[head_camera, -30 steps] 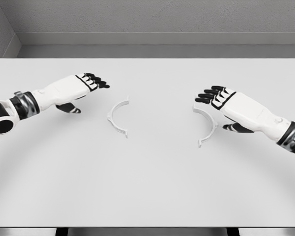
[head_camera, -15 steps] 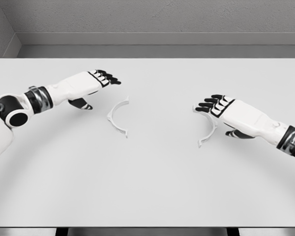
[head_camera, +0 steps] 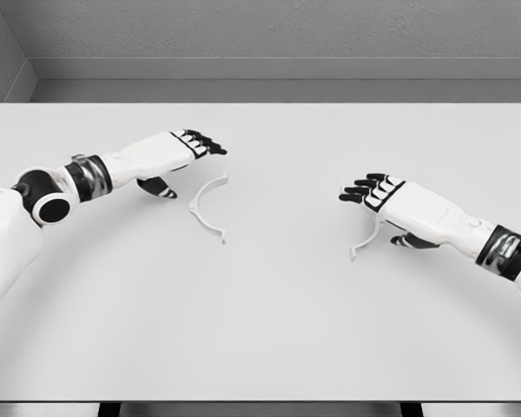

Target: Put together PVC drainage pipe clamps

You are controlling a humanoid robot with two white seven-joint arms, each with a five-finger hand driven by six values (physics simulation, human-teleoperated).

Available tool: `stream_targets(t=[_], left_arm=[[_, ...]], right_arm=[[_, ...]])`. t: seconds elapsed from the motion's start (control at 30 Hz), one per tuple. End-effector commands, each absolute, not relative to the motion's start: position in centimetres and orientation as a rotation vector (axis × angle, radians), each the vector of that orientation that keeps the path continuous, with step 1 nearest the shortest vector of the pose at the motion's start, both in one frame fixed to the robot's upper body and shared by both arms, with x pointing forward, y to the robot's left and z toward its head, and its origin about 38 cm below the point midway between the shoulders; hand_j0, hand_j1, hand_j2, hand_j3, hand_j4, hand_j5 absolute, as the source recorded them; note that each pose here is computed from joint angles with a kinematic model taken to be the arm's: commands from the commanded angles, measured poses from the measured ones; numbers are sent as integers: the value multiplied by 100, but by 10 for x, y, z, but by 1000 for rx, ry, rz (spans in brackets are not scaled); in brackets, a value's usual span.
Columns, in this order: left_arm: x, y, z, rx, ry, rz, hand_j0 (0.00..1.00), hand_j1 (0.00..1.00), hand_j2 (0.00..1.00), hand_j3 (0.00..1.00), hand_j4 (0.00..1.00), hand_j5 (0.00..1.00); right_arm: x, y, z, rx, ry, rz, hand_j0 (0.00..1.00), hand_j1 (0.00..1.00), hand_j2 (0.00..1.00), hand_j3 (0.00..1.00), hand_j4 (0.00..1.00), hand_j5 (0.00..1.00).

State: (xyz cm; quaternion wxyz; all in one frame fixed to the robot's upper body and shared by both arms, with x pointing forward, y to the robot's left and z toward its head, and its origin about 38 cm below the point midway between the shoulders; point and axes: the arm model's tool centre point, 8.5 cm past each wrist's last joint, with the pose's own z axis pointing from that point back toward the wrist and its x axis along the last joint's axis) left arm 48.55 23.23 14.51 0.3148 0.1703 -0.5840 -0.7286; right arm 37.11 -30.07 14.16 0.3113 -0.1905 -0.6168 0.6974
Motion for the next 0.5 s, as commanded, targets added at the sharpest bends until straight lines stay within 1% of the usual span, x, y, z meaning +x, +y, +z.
stream_targets(t=[0.0,0.13,0.4,0.47], left_arm=[[485,230,145,442,-1543,-1921,100,100,100,100,100,100],[484,229,143,438,-1538,-1928,100,100,100,100,100,100],[484,222,140,426,-1542,-1929,100,100,100,100,100,100],[483,215,138,410,-1552,-1932,100,100,100,100,100,100]], right_arm=[[372,-303,138,-498,-1619,1828,100,100,100,100,100,100],[378,-296,133,-482,-1620,1828,100,100,100,100,100,100],[385,-298,128,-479,-1598,1822,100,100,100,100,100,100],[387,-300,128,-485,-1594,1819,100,100,100,100,100,100]])
